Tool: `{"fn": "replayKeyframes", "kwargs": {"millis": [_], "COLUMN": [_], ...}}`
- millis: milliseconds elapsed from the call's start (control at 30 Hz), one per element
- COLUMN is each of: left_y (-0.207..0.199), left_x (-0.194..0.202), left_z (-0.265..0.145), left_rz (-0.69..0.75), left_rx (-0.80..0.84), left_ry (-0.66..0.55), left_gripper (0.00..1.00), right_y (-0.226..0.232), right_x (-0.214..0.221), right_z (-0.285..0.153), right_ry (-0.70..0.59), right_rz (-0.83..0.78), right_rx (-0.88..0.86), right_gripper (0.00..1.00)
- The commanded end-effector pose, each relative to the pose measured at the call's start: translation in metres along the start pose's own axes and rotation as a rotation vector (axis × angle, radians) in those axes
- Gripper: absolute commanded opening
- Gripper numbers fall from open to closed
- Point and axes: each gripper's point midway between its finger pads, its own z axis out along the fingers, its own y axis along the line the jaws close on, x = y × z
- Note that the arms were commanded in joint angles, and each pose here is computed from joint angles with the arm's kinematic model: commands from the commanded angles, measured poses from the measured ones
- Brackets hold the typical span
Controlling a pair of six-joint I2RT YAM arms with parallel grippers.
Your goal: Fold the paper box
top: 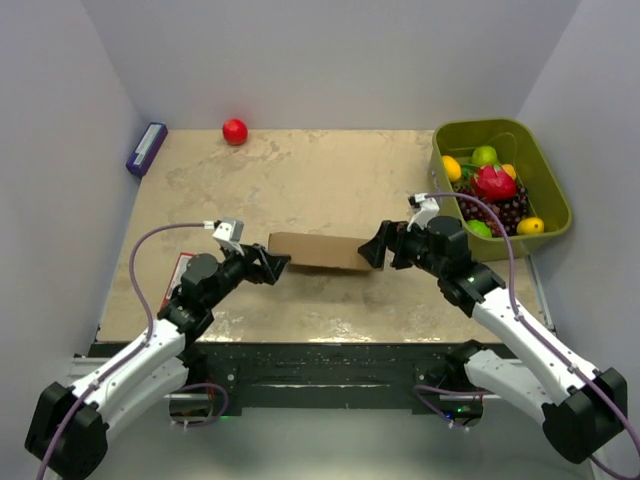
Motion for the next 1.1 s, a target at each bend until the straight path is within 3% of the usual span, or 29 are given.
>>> {"fn": "replayKeyframes", "kwargs": {"millis": [0, 67, 200, 367, 500, 667, 800, 1067], "left_y": [0.015, 0.012, 0.009, 0.041, 0.041, 0.062, 0.085, 0.085], "left_x": [0.022, 0.016, -0.003, -0.004, -0.061, -0.118, -0.132, -0.165], "left_z": [-0.022, -0.028, -0.034, -0.035, -0.031, -0.037, -0.039, -0.061], "left_rz": [-0.058, -0.066, -0.041, -0.005, 0.071, 0.114, 0.066, 0.185], "left_rx": [-0.107, -0.11, -0.132, -0.307, -0.345, -0.383, -0.344, -0.409], "left_ry": [0.093, 0.081, 0.063, 0.107, 0.029, -0.017, 0.01, -0.13], "left_gripper": [0.93, 1.0, 1.0, 1.0, 1.0, 1.0, 1.0, 1.0], "right_y": [0.012, 0.019, 0.016, -0.002, -0.027, -0.064, -0.071, -0.064], "right_x": [-0.001, -0.01, -0.025, -0.045, -0.07, -0.116, -0.136, -0.151], "right_z": [-0.024, -0.029, -0.032, -0.015, -0.007, -0.029, -0.047, -0.064], "right_ry": [0.049, 0.042, 0.002, -0.064, -0.112, -0.223, -0.278, -0.356], "right_rz": [-0.132, -0.18, -0.179, -0.176, -0.147, -0.098, -0.086, -0.125], "right_rx": [-0.04, -0.064, -0.017, 0.087, 0.168, 0.24, 0.272, 0.261], "right_gripper": [0.99, 0.99, 0.99, 0.99, 0.99, 0.99, 0.99, 0.99]}}
